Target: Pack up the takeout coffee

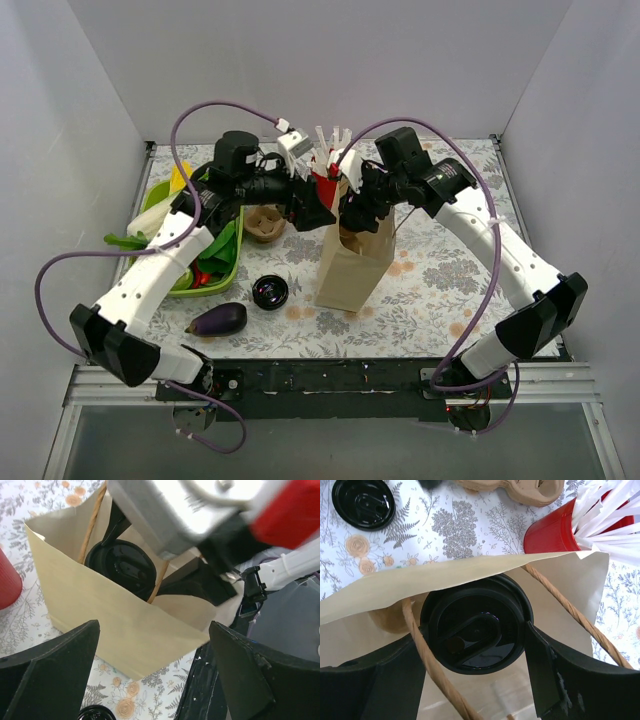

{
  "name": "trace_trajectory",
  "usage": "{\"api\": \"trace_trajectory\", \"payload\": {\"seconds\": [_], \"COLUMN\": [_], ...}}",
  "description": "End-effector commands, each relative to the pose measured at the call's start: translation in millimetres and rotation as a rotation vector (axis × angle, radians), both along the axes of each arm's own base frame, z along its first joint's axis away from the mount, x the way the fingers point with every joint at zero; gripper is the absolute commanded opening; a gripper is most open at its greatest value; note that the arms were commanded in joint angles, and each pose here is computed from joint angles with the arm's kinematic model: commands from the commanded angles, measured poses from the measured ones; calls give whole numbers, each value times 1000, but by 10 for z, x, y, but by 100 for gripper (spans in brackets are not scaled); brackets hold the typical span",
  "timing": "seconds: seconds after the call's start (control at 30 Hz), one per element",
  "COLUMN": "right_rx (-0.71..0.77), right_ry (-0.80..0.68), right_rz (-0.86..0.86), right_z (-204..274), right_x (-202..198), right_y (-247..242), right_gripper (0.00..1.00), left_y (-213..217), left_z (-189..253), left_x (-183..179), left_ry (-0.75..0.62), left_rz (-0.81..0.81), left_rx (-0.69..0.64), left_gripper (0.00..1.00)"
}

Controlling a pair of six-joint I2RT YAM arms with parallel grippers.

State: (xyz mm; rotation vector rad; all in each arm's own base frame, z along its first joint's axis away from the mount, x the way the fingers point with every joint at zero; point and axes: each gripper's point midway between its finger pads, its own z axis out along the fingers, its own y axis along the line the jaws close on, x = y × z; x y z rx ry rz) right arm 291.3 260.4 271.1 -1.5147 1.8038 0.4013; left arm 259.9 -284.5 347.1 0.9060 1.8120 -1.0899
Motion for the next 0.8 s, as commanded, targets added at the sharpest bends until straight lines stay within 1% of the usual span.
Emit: {"api": "trace_trajectory", "payload": {"seconds": [0.0, 0.1, 0.2, 0.23, 0.27, 0.4, 0.5, 0.6, 0.63, 0.7, 0.73, 0.77], "right_rx": [108, 128, 141, 139, 142, 145, 132, 107, 102, 86, 77, 71], "right_ry": [-13, -15, -2, 7, 7, -1, -17, -36, -42, -55, -55, -63], "right_rz": [-70, -127, -156, -155, -157, -178, -175, -162, -155, -142, -137, -127], "right_z": [304, 357, 371, 348, 352, 366, 363, 333, 331, 320, 315, 321], "right_x": [102, 198, 253, 256, 263, 307, 318, 313, 308, 306, 293, 289], "right_y": [134, 155, 183, 202, 208, 207, 184, 131, 122, 85, 63, 44], "right_gripper": [1, 1, 1, 1, 1, 1, 1, 1, 1, 1, 1, 1], "left_y": [-125, -161, -240, -253, -207, -101, 28, 99, 107, 112, 104, 94], "left_z": [-58, -158, -231, -259, -339, -403, -463, -466, -460, -416, -406, -383], "left_x": [74, 190, 250, 278, 378, 523, 612, 681, 701, 734, 742, 755], "left_ry": [81, 154, 189, 189, 189, 155, 97, 37, 29, -5, -14, -27], "left_rz": [68, 161, 189, 208, 264, 351, 404, 419, 422, 409, 403, 397], "left_rx": [18, 15, 26, 37, 65, 119, 179, 216, 220, 222, 223, 222], "left_gripper": [92, 91, 90, 90, 89, 85, 82, 73, 68, 61, 55, 53]}}
